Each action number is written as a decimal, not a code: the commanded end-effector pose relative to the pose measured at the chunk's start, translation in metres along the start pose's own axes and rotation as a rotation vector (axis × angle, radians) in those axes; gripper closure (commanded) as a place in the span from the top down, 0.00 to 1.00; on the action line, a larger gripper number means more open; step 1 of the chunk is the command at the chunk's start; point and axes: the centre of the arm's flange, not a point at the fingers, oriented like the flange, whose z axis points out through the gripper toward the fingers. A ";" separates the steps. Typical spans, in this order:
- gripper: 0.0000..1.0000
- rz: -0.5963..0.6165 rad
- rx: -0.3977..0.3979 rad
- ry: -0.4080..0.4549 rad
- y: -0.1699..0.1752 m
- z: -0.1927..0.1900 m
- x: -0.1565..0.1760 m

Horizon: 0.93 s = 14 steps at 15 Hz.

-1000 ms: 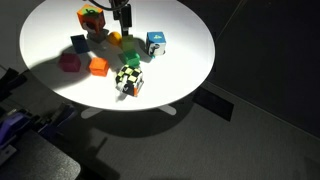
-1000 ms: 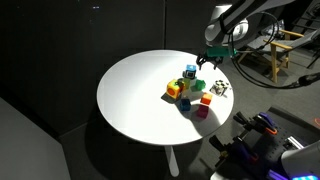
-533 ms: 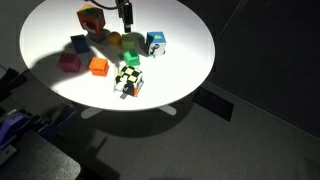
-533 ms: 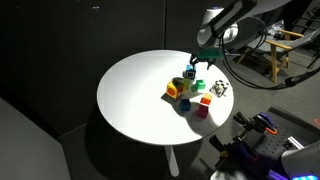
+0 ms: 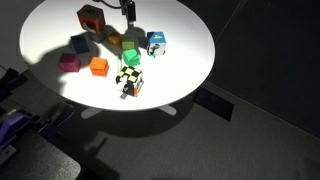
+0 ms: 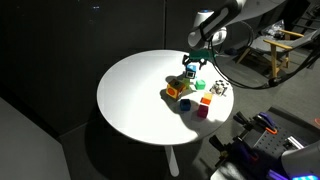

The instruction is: Put the yellow block on top of the square plush toy on the left

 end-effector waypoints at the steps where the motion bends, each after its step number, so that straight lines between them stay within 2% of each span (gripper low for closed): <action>1: 1.00 0.022 0.003 -0.028 -0.023 0.014 0.019; 7: 1.00 0.036 0.005 -0.090 -0.039 0.037 0.028; 14: 1.00 0.089 -0.020 -0.145 -0.033 0.067 0.039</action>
